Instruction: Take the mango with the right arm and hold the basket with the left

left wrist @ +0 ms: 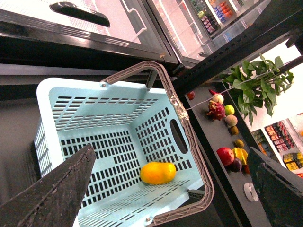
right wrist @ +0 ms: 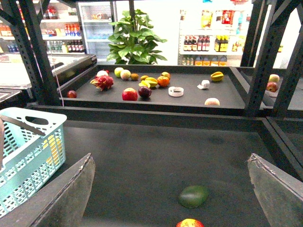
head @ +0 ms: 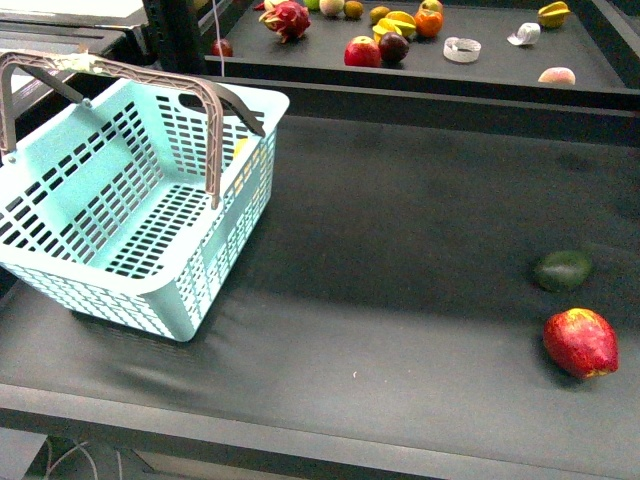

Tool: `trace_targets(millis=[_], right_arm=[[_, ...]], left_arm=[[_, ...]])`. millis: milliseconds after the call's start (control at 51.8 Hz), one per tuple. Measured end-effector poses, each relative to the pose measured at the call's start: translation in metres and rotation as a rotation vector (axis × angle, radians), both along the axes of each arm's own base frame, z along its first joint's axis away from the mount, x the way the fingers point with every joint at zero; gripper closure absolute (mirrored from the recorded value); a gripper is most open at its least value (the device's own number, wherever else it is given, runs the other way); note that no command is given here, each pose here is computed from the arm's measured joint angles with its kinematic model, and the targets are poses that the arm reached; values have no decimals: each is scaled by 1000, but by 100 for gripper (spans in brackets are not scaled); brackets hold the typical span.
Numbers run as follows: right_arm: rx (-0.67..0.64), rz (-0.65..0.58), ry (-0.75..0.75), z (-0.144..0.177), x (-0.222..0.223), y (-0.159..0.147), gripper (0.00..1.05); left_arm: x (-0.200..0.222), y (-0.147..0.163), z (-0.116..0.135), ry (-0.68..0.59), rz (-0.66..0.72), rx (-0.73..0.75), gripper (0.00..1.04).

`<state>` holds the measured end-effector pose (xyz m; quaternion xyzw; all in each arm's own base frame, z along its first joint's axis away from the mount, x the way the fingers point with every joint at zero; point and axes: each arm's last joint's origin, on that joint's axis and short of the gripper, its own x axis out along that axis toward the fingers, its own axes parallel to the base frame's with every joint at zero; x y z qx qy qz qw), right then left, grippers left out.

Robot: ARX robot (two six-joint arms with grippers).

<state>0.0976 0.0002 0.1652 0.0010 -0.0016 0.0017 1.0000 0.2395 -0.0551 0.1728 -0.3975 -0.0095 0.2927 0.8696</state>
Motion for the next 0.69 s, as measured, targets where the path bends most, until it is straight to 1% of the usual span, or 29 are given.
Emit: trace_targets(millis=[174, 193, 212, 251, 270, 328, 386, 424, 502, 579, 598, 694], right_arm=[[0, 0, 0, 0, 0, 0, 8], [0, 0, 0, 0, 0, 0, 8], [0, 0, 0, 0, 0, 0, 8], [0, 0, 0, 0, 0, 0, 8], [0, 0, 0, 0, 0, 0, 8], [0, 0, 0, 0, 0, 0, 8], [0, 0, 0, 0, 0, 0, 8], [0, 0, 0, 0, 0, 0, 8], [0, 1, 0, 0, 0, 0, 8], [0, 0, 0, 0, 0, 0, 8], [0, 0, 0, 0, 0, 0, 8], [0, 0, 0, 0, 0, 0, 8]], left_arm=[[0, 0, -1, 5, -1, 6, 8], [0, 0, -1, 8, -18, 8, 9], [0, 2, -4, 13, -77, 24, 11], [-1, 6, -10, -7, -243, 86, 19], [-2, 7, -11, -18, -279, 92, 20], [-14, 13, -17, -27, -478, 287, 31], [-24, 17, -14, -46, -579, 468, 42], [-29, 20, -11, -39, -609, 590, 49], [-40, 25, -9, -19, -617, 709, 64], [-49, 31, -11, 9, -618, 765, 78], [-50, 31, -11, 12, -619, 770, 80], [-60, 36, -12, 25, -622, 796, 98]])
